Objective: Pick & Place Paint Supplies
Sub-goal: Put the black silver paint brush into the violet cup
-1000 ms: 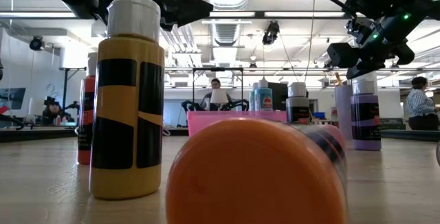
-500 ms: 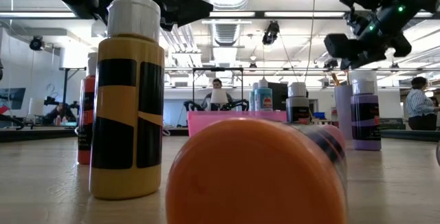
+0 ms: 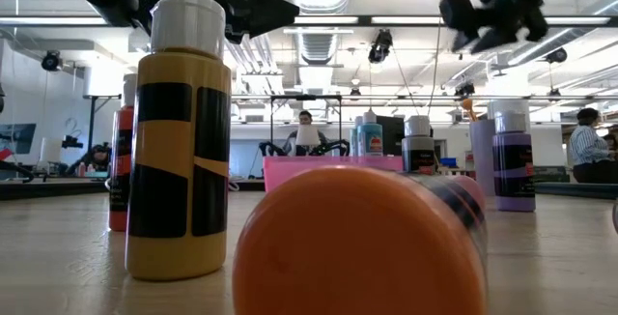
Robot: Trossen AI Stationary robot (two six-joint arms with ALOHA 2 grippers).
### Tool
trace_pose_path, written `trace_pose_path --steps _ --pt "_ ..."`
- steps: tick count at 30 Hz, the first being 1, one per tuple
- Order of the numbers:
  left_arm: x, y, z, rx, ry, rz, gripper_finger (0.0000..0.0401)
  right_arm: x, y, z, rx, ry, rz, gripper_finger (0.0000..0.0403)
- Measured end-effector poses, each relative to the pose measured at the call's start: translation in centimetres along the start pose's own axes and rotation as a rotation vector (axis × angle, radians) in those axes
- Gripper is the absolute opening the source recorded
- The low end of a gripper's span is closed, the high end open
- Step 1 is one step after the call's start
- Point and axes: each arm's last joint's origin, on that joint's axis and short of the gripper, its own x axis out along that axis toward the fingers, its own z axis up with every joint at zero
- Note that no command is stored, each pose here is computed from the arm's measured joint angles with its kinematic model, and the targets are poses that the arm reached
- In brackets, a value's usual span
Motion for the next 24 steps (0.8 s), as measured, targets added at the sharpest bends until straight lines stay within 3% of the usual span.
trace_pose_path --steps 10,18,24 --pt "0.0 0.0 0.0 0.0 0.0 0.0 0.0207 -0.7 2.3 2.7 -0.026 -0.089 0.531 0.0156" --pt "0.0 0.0 0.0 -0.006 0.003 -0.001 0.0207 -0.9 2.7 2.7 -0.03 -0.07 0.658 0.0117" --pt "0.0 -0.1 -0.5 -0.105 0.056 -0.008 0.0207 -1.0 4.0 1.8 -0.119 -0.029 0.775 0.0092"
